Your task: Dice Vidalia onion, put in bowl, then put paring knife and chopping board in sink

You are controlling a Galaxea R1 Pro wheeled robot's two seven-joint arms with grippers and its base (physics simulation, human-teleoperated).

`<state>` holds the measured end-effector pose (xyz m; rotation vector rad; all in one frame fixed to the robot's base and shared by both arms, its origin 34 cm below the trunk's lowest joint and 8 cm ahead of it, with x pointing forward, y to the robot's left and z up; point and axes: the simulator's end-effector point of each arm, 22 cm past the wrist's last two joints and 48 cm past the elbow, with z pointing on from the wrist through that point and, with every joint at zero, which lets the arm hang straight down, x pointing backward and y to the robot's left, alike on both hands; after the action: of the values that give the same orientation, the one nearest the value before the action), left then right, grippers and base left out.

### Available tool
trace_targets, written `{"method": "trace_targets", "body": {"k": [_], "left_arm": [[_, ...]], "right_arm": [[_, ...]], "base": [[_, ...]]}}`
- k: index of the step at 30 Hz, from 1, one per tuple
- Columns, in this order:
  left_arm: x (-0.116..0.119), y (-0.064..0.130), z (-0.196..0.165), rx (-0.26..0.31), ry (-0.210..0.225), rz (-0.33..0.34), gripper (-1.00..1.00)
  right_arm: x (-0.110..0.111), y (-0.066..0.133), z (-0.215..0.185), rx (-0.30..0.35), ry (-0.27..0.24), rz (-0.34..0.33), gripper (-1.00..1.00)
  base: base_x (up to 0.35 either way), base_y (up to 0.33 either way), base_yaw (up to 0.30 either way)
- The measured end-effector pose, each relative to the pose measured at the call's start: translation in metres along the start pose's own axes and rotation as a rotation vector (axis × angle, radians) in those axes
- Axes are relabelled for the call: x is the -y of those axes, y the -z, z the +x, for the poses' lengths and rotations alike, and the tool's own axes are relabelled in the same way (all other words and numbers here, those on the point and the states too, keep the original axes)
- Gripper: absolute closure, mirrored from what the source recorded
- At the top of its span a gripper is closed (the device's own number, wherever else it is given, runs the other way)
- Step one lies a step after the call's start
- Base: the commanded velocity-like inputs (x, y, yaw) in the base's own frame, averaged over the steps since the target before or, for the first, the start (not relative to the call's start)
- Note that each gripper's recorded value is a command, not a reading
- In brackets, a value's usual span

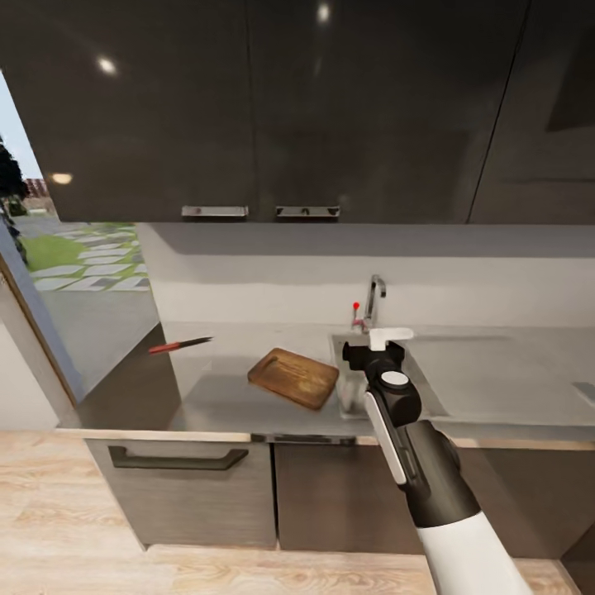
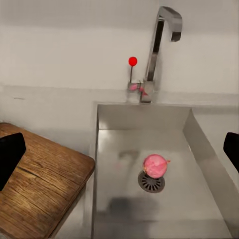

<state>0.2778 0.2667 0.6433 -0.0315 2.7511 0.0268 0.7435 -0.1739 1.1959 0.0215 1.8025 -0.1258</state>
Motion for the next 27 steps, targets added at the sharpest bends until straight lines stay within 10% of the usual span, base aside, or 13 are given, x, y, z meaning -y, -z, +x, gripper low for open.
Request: {"method": "trace_targets", "body": {"k": [27], "left_arm": [[-0.0001,0.0002,0.0002,0.000,0.000,0.000,-1.00]], "right_arm": [[-0.0032,-0.0004,0.0033,-0.009,0.000,-0.005,-1.00]], "base": [[0.138,0.000,0.276]]}}
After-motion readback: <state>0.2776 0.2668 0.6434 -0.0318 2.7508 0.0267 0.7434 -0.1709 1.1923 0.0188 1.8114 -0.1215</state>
